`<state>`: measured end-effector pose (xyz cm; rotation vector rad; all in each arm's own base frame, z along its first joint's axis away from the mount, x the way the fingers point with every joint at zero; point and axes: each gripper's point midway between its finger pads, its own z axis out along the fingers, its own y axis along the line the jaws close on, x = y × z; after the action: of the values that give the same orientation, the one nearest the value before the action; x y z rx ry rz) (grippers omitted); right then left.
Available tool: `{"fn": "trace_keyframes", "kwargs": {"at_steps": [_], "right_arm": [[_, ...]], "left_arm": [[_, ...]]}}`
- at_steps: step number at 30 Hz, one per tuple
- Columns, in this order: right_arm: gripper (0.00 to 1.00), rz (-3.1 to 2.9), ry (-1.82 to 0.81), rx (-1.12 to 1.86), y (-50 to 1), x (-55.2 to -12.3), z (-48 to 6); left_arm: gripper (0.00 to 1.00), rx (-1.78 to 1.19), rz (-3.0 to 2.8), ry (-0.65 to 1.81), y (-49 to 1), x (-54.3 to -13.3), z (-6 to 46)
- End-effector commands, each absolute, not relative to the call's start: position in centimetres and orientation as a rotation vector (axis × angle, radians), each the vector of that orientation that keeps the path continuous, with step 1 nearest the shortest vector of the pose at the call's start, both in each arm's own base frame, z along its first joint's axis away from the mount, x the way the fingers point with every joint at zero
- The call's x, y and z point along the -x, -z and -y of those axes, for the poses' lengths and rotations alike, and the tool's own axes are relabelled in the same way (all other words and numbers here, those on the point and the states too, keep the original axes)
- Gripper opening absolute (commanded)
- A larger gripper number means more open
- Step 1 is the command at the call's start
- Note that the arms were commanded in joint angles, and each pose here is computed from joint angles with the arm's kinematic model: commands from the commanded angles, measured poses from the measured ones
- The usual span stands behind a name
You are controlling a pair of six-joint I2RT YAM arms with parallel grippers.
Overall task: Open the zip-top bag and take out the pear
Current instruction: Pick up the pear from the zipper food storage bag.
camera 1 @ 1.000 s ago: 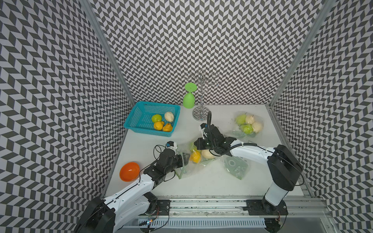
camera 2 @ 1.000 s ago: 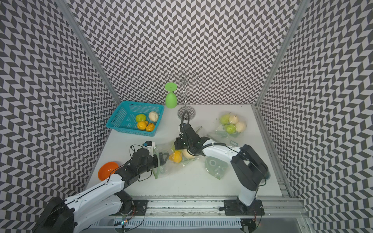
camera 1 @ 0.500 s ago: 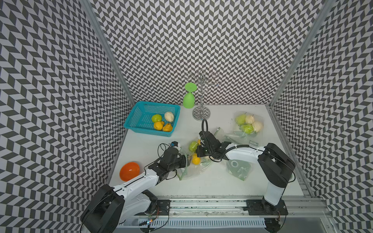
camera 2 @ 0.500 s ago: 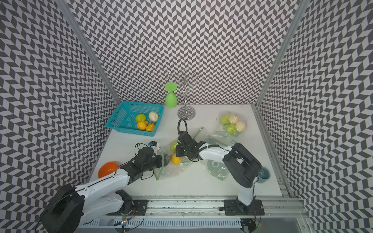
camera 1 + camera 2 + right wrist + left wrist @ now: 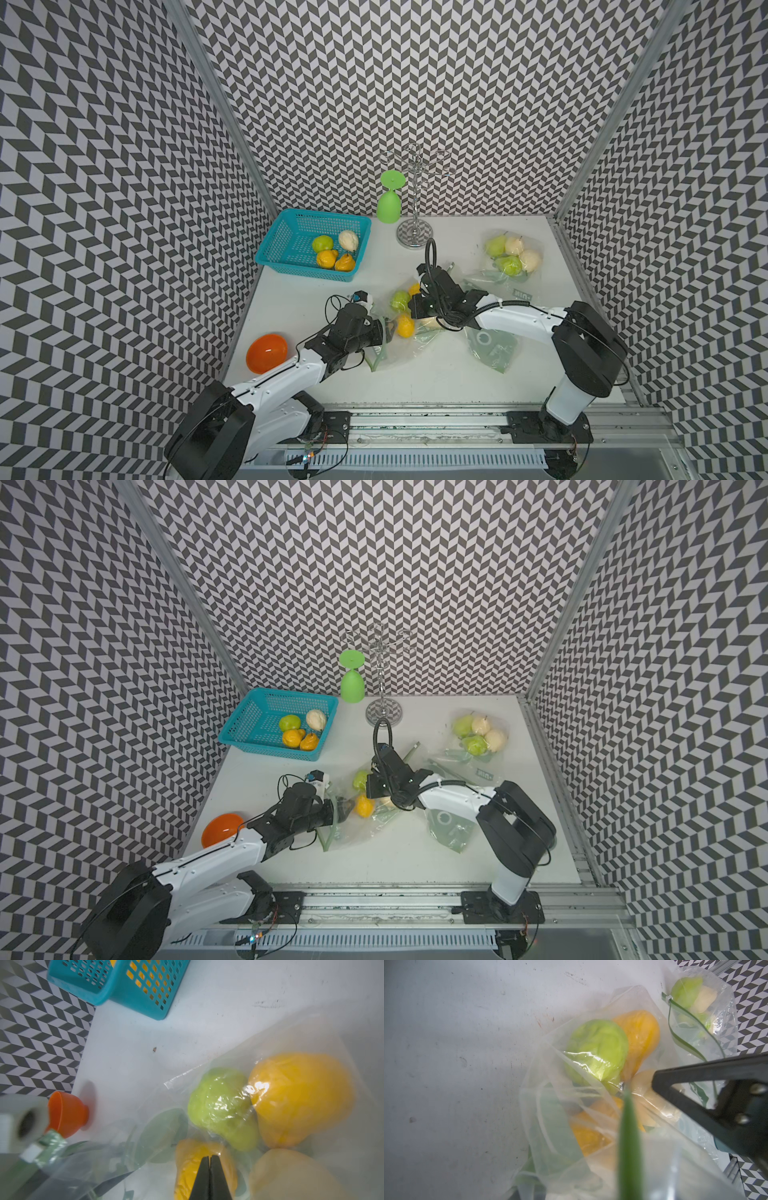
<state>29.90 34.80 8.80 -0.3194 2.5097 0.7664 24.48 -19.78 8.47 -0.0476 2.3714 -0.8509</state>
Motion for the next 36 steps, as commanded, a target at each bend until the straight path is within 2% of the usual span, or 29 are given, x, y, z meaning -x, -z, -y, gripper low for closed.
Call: {"fn": "trace_keyframes", "kwargs": {"at_steps": [1,9,11,18,28,33,36], "right_arm": [[0.02,-2.557,-0.774,0.33,-6.0,-29.4,-35.2],[0.0,-2.602,-0.771,0.405,-3.0,-28.5,-35.9],[0.0,-2.594,-0.783,0.422,-3.0,-28.4,-36.1],[0.0,-2.612,-0.836,0.53,-2.1,-27.1,-37.5],[0.0,-2.605,-0.986,0.658,-2.1,-24.5,-39.7],[0.0,-2.598,-1.106,0.668,-2.6,-23.3,-40.3],[0.0,-2.601,-1.121,0.665,-2.8,-23.0,-40.1]], "left_arm": [[0.72,-0.005,-2.342,0.891,-9.3,-24.4,20.5],[0.72,-0.082,-2.502,0.814,-6.1,-23.7,20.9],[0.79,-0.107,-2.521,0.782,-5.5,-23.6,21.1],[0.86,-0.146,-2.478,0.798,-6.4,-24.1,22.7],[0.96,-0.247,-2.547,0.717,-5.2,-24.1,24.4],[0.96,-0.246,-2.544,0.613,-5.3,-25.3,24.5],[0.9,-0.241,-2.54,0.543,-5.2,-25.8,23.9]]}}
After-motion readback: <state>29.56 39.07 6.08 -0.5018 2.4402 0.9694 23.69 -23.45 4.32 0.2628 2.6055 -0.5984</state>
